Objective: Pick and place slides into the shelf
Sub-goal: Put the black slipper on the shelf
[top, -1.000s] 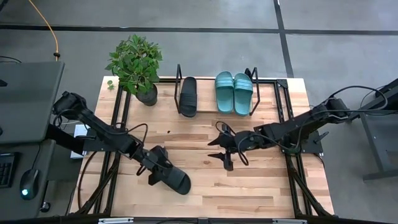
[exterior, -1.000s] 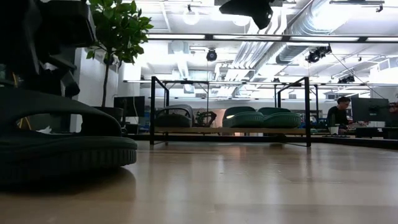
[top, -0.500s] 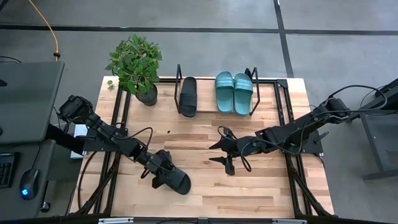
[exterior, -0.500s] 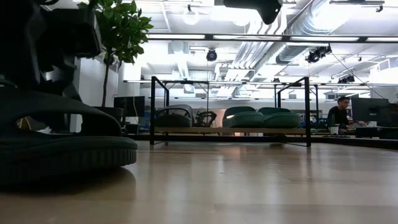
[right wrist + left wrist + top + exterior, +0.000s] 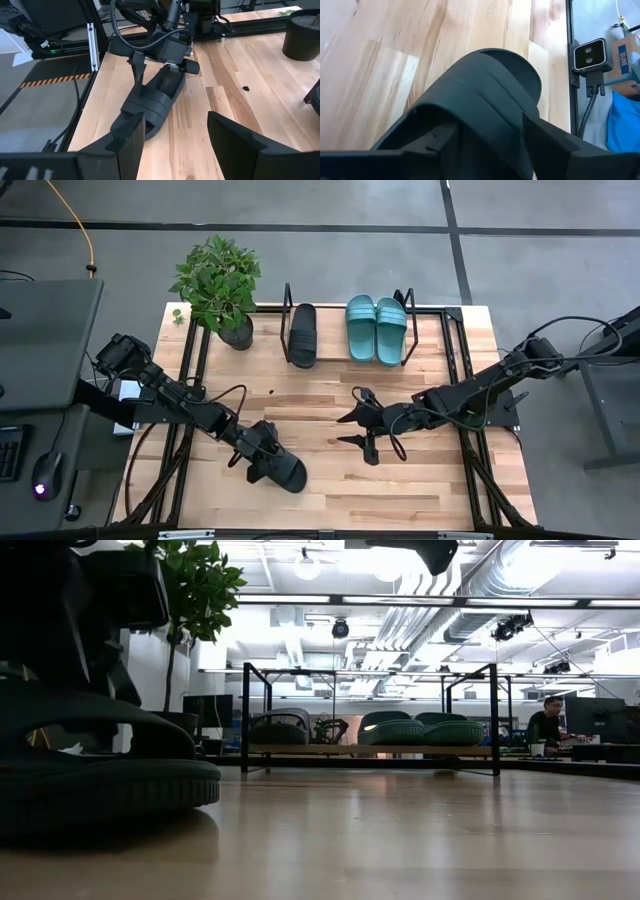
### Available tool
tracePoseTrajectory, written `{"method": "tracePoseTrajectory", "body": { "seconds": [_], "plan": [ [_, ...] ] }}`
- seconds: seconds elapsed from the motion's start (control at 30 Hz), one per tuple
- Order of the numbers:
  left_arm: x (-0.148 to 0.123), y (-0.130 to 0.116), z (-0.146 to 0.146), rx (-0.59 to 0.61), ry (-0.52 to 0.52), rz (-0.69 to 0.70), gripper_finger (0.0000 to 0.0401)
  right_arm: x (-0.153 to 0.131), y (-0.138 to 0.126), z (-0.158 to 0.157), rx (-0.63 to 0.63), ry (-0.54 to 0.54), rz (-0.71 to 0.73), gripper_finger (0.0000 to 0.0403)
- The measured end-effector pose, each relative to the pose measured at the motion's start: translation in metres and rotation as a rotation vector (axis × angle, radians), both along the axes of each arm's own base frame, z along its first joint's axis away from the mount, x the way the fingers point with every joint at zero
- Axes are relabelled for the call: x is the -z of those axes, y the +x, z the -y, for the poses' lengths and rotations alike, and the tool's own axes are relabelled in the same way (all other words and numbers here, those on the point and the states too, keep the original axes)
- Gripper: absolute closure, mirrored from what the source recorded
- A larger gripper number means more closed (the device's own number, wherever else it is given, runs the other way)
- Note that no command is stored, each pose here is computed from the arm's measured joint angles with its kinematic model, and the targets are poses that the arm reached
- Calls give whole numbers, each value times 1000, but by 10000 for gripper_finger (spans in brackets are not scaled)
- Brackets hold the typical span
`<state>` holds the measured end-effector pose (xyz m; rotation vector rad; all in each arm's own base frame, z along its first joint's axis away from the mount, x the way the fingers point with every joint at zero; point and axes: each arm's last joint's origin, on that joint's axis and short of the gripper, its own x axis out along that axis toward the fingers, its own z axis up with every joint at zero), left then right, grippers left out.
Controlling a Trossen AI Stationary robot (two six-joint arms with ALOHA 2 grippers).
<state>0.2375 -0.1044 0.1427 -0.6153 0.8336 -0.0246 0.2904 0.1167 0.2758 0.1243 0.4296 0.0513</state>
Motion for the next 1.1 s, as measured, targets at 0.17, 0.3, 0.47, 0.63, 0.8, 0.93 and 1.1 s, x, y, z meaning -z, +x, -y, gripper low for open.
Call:
{"method": "tracePoseTrajectory", "body": {
  "seconds": [0.17, 0.3, 0.47, 0.63, 0.8, 0.93, 1.1],
  "plan": [
    [-1, 0, 0, 18, 5, 12, 288, 0, 0, 0, 6, -2, -1, 197],
    [-1, 1, 1, 21, 5, 15, 337, 0, 0, 0, 11, 0, -1, 197],
    [-1, 1, 1, 41, 19, 25, 388, 0, 0, 0, 11, 0, -1, 197],
    [-2, 1, 1, 43, 23, 39, 388, 0, 0, 0, 11, 0, -1, 197],
    [-7, 5, 2, 54, 56, 67, 391, 0, 0, 0, 11, 0, -2, 197],
    [-18, 13, 4, 68, 98, 122, 395, 0, 0, 1, 15, -2, -1, 197],
    [-30, 21, 6, 42, 178, 130, 388, 0, 0, 1, 10, -24, 1, 197]
  ]
}}
